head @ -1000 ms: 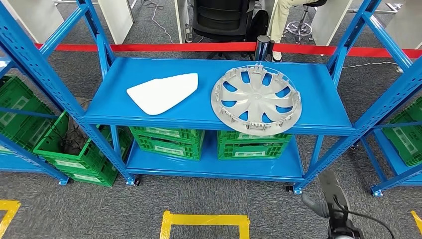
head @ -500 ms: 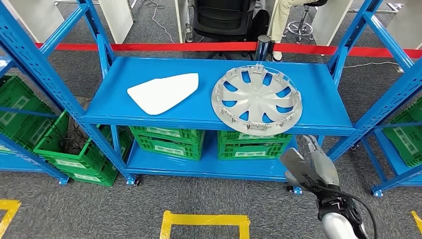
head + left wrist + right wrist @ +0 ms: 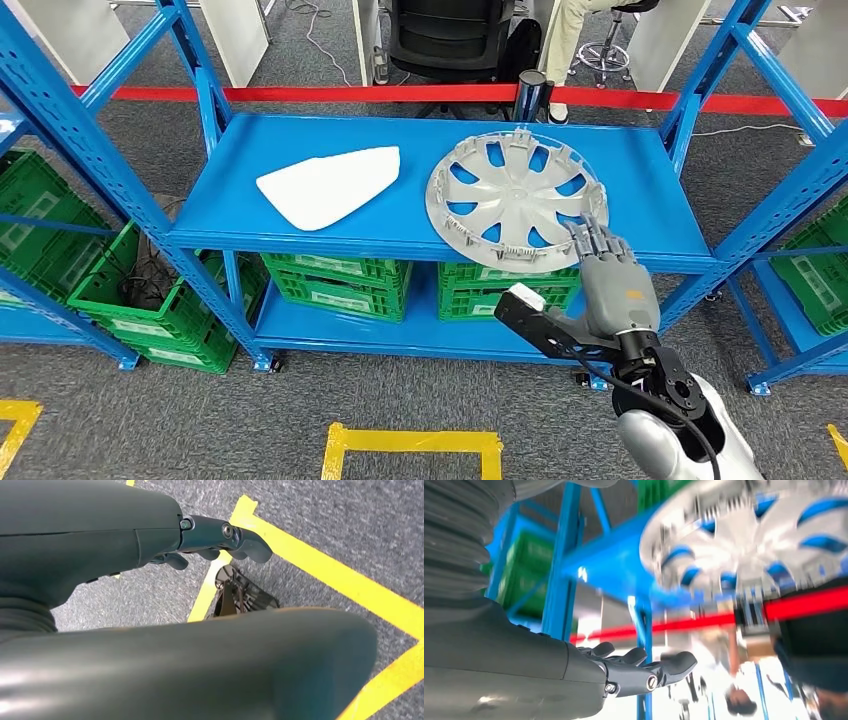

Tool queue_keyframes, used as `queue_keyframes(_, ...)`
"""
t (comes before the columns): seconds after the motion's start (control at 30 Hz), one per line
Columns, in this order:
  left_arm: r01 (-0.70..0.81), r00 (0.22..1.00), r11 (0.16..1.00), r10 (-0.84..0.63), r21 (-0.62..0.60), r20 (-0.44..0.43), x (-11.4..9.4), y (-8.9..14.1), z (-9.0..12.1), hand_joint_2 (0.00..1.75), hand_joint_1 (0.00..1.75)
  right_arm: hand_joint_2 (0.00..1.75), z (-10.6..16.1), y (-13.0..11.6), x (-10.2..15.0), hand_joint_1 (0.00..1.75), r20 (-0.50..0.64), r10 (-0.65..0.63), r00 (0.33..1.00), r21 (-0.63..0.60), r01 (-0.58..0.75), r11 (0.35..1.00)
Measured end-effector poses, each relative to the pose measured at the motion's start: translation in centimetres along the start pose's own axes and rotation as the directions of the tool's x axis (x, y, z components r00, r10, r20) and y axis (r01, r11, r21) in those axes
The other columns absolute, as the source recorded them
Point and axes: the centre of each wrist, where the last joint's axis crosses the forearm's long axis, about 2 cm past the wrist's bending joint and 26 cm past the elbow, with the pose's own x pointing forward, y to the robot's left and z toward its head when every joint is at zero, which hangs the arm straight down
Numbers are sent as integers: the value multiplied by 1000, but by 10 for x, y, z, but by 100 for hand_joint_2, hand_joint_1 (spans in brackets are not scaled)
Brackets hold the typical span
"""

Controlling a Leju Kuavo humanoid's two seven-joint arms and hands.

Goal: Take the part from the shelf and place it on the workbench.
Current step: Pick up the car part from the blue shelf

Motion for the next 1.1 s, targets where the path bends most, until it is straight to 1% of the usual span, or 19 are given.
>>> queue_keyframes(0.17,-5,1000,1000,5,27,5,5,4,-1,0,0,175,6,-16,6,0,0,105,994,-104,-105,989)
queue_keyframes(0.37,0,1000,999,-1,48,2,4,6,-1,0,0,175,21,-22,4,0,-3,157,988,-153,-156,976)
queue_keyframes(0.57,-1,1000,999,0,50,8,6,7,-1,0,0,175,34,-27,-2,0,-12,158,987,-193,-158,968)
queue_keyframes(0.73,0,1000,999,0,48,6,7,6,-1,0,0,175,42,-36,1,0,-9,154,988,-210,-152,966)
queue_keyframes(0.93,6,1000,999,-6,52,0,3,8,-1,0,0,175,49,-36,4,0,-4,142,990,-210,-139,968)
queue_keyframes(1.1,6,1000,998,-6,61,0,5,8,-1,0,0,175,53,-36,3,0,-2,133,991,-216,-131,967)
